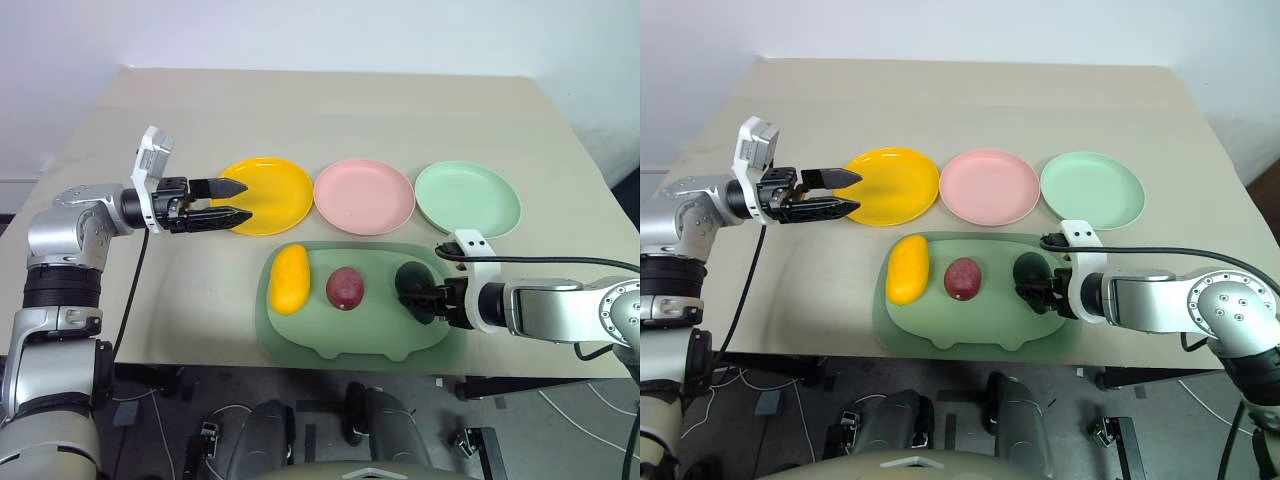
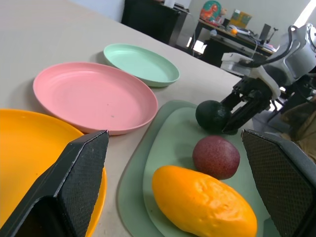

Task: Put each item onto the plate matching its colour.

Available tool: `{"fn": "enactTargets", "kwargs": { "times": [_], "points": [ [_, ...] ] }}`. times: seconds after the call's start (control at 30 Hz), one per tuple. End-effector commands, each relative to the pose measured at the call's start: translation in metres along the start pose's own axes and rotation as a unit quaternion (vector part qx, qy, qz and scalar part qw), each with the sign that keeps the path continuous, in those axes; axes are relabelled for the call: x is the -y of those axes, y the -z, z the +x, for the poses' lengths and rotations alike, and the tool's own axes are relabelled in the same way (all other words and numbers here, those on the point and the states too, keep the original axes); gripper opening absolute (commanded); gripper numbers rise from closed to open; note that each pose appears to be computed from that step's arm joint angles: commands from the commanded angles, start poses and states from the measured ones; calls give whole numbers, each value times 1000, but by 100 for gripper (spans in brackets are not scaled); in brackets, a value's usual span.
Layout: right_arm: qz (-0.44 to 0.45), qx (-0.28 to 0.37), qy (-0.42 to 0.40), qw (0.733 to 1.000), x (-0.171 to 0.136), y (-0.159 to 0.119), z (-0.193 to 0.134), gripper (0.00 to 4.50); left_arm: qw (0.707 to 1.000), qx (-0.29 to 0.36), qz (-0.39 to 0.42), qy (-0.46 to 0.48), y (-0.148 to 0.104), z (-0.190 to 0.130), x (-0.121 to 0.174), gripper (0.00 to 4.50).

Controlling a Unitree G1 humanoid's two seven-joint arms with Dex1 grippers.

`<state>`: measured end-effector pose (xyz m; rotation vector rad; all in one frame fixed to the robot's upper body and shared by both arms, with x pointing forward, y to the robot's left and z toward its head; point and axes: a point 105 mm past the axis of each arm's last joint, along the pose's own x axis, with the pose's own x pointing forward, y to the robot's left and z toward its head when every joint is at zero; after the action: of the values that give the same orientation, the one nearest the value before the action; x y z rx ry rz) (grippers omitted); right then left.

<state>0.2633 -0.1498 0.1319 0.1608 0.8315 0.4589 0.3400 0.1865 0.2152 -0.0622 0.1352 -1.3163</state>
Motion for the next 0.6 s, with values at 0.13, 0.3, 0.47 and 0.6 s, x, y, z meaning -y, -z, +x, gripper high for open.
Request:
{"fn": "enactTargets", "kwargs": {
  "times": [0.13,0.3,0.47,0.6],
  "points": [
    [-23,112,-3,993,-3,-60,-25,284,1000,8,22,4,-13,-2,3,450],
    [-42,149,26,988,12,-74,-22,284,1000,7,22,6,-12,-2,3,450],
    [-41,190,96,976,49,-89,-10,284,1000,6,20,5,-12,-3,5,450],
    [-15,201,117,973,67,-99,-1,284,1000,2,21,3,-12,-5,5,450]
  ]
}}
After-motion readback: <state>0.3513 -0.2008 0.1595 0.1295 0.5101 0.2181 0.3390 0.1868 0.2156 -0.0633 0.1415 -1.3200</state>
